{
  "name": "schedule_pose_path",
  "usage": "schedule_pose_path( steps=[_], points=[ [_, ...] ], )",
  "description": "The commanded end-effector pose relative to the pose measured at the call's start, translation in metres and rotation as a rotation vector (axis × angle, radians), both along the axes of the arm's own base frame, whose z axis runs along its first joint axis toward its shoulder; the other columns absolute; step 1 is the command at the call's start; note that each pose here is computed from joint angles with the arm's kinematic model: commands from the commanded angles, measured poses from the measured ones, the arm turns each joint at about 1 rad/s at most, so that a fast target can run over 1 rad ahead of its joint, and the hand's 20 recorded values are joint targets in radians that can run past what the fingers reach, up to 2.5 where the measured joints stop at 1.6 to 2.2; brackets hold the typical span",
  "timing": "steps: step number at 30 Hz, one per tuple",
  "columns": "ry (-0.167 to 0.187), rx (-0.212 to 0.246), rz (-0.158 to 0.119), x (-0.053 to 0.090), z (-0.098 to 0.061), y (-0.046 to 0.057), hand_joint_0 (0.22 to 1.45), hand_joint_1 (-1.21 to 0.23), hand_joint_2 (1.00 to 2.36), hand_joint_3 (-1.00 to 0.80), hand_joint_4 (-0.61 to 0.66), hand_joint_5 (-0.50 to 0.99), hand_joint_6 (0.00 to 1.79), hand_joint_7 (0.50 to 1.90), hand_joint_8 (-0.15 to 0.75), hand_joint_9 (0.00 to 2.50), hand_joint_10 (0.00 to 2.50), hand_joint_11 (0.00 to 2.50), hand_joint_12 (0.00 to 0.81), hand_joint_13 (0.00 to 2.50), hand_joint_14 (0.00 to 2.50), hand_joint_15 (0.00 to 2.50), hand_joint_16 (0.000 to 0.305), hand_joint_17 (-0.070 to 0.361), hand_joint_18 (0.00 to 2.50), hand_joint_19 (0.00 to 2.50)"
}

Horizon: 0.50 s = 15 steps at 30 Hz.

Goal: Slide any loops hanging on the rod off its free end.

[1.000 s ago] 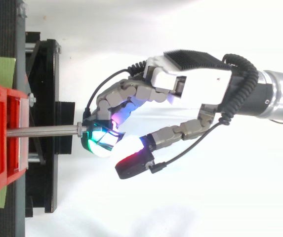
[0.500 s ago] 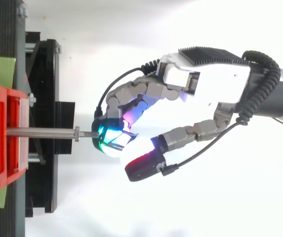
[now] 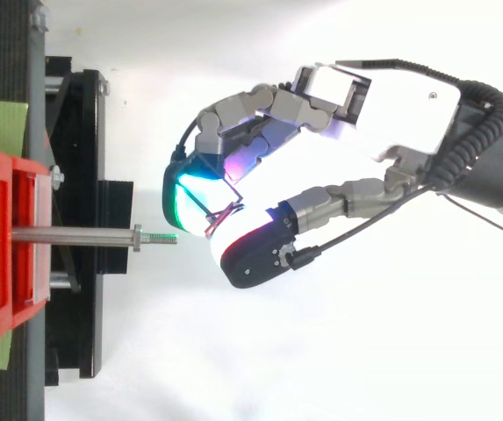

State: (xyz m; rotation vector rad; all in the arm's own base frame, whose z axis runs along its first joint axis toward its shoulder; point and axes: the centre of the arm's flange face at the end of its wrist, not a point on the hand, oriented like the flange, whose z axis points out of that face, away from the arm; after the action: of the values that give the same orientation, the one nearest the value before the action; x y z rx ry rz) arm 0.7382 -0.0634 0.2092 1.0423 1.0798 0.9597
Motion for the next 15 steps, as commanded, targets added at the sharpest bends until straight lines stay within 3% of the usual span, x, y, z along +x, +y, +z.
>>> schedule_pose_path(
  steps=[1,6,15],
  points=[
    [-0.004,0.036,-0.008,0.000,0.001,0.002,0.73,-0.69,1.00,-0.50,0.03,-0.22,0.93,1.07,0.273,0.87,0.01,0.54,0.308,0.78,0.01,0.20,0.033,0.075,0.65,0.23],
    [0.015,0.062,-0.008,0.001,0.009,0.006,0.70,-0.68,1.00,-0.48,0.07,-0.21,0.92,1.11,0.276,0.88,0.01,0.53,0.304,0.78,0.01,0.21,0.033,0.075,0.65,0.26],
    [0.038,0.060,-0.009,-0.001,0.017,0.009,0.68,-0.65,1.00,-0.50,0.09,-0.21,0.92,1.13,0.283,0.90,0.02,0.54,0.309,0.78,0.01,0.22,0.033,0.075,0.65,0.26]
  ],
)
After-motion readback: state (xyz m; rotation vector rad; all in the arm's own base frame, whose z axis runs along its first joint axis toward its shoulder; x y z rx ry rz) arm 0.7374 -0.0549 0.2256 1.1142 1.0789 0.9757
